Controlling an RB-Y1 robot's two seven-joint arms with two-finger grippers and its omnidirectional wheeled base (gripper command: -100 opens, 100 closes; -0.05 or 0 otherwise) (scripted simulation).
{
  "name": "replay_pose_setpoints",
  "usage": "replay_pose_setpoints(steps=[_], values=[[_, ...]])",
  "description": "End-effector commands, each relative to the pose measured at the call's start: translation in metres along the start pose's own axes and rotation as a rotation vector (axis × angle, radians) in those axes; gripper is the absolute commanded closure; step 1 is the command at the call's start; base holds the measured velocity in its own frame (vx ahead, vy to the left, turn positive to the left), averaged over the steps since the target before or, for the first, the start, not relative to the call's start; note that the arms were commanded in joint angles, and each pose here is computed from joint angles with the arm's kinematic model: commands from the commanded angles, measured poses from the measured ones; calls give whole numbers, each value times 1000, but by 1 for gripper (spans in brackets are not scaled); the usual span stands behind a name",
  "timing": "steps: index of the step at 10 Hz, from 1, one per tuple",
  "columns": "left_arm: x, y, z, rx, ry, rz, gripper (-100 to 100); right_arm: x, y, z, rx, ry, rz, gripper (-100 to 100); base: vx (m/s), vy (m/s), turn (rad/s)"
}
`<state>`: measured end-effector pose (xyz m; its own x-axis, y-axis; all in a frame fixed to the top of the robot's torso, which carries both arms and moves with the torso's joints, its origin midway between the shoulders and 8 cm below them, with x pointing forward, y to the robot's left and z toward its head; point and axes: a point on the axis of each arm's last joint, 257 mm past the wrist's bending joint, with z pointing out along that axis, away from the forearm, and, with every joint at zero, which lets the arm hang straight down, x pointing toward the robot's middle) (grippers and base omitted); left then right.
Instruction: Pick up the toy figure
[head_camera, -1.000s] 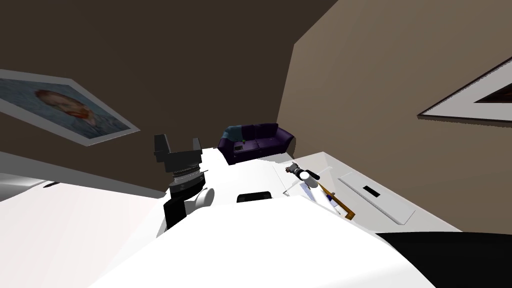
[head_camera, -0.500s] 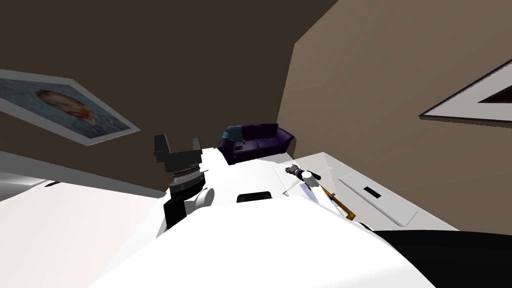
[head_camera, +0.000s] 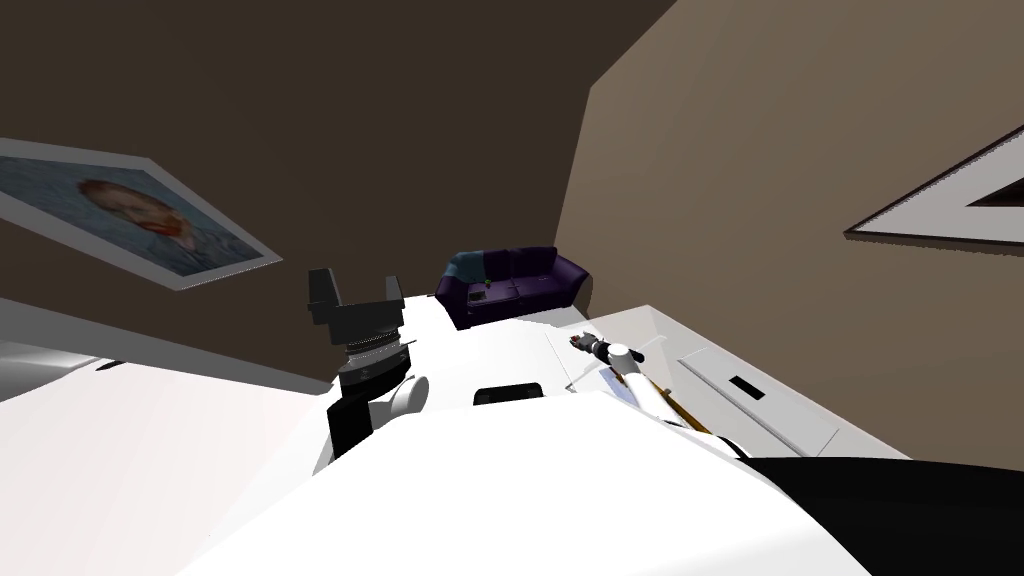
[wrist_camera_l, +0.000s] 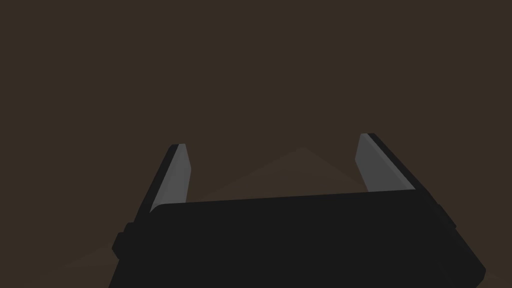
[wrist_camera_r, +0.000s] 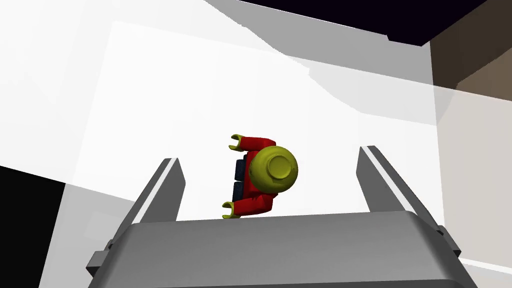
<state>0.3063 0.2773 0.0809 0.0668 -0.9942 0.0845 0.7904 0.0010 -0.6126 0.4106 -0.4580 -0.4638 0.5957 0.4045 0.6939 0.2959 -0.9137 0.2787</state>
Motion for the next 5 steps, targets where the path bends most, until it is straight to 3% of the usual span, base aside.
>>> replay_pose_setpoints(steps=[1, 5], values=[[0, 0, 0, 0, 0, 0, 0, -4, -7, 1, 45, 2, 74, -100, 9, -27, 25], [0, 0, 0, 0, 0, 0, 0, -14, -20, 1, 110, 5, 216, -100, 6, -23, 17]])
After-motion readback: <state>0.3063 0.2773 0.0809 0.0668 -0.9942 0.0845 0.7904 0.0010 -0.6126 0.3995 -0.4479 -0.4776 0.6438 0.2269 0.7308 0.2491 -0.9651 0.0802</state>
